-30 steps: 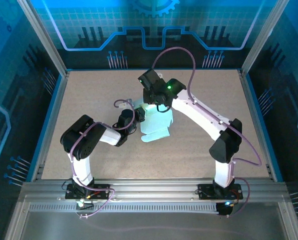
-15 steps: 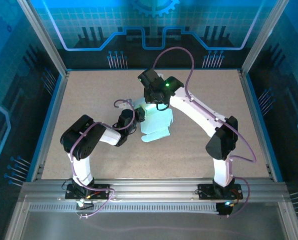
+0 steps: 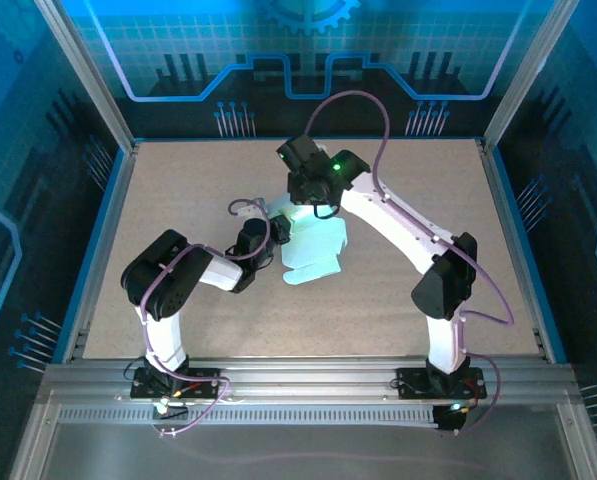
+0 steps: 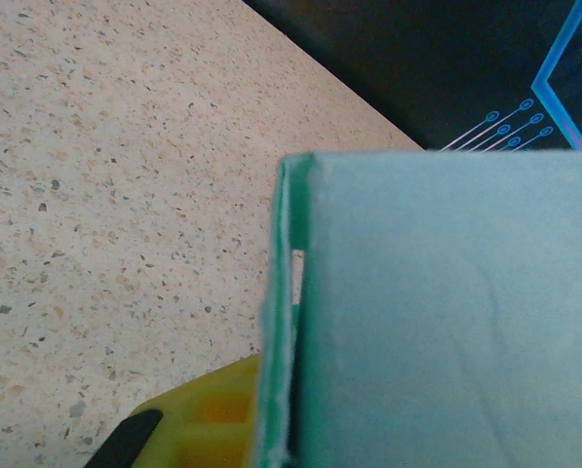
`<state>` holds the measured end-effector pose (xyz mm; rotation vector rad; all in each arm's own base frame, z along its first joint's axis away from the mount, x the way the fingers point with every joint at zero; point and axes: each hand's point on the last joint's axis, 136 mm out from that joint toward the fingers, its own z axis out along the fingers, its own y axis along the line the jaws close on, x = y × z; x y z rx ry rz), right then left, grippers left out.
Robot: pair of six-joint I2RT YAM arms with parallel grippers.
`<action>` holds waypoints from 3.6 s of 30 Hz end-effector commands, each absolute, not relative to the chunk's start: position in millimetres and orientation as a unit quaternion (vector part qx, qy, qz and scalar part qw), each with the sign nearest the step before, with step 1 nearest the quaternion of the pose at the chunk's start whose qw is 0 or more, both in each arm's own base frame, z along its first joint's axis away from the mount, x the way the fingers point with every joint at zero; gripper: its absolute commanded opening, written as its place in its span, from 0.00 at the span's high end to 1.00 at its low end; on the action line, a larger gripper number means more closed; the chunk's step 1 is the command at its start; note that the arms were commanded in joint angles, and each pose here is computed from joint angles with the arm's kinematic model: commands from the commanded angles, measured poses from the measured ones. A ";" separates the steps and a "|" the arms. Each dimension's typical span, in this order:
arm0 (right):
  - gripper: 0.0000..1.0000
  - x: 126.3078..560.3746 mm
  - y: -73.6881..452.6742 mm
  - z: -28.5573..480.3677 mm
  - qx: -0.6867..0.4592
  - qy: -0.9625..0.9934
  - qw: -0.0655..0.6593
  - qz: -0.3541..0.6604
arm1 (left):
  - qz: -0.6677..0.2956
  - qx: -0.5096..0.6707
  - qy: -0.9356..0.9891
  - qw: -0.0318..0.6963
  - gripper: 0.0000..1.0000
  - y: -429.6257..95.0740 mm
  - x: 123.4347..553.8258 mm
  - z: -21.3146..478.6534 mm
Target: Fold the paper box
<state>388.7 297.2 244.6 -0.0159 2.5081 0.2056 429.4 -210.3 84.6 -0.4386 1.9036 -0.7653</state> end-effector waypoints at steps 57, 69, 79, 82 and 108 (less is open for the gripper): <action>0.62 341.7 255.4 236.8 -0.408 0.796 0.271 0.355 | -0.395 -0.102 0.817 0.407 1.00 -232.1 395.6 107.3; 0.65 360.5 256.5 209.1 -0.391 0.855 0.292 0.175 | -0.392 -0.099 0.820 0.405 1.00 -234.3 394.7 107.8; 0.71 371.1 263.6 204.3 -0.396 0.853 0.335 0.059 | -0.395 -0.101 0.818 0.406 1.00 -234.3 394.9 111.0; 0.76 373.5 268.3 201.7 -0.393 0.851 0.346 0.038 | -0.397 -0.100 0.817 0.405 1.00 -235.9 395.0 113.5; 0.81 395.4 254.5 182.5 -0.332 0.849 0.374 -0.170 | -0.400 -0.111 0.821 0.391 1.00 -239.3 397.6 122.4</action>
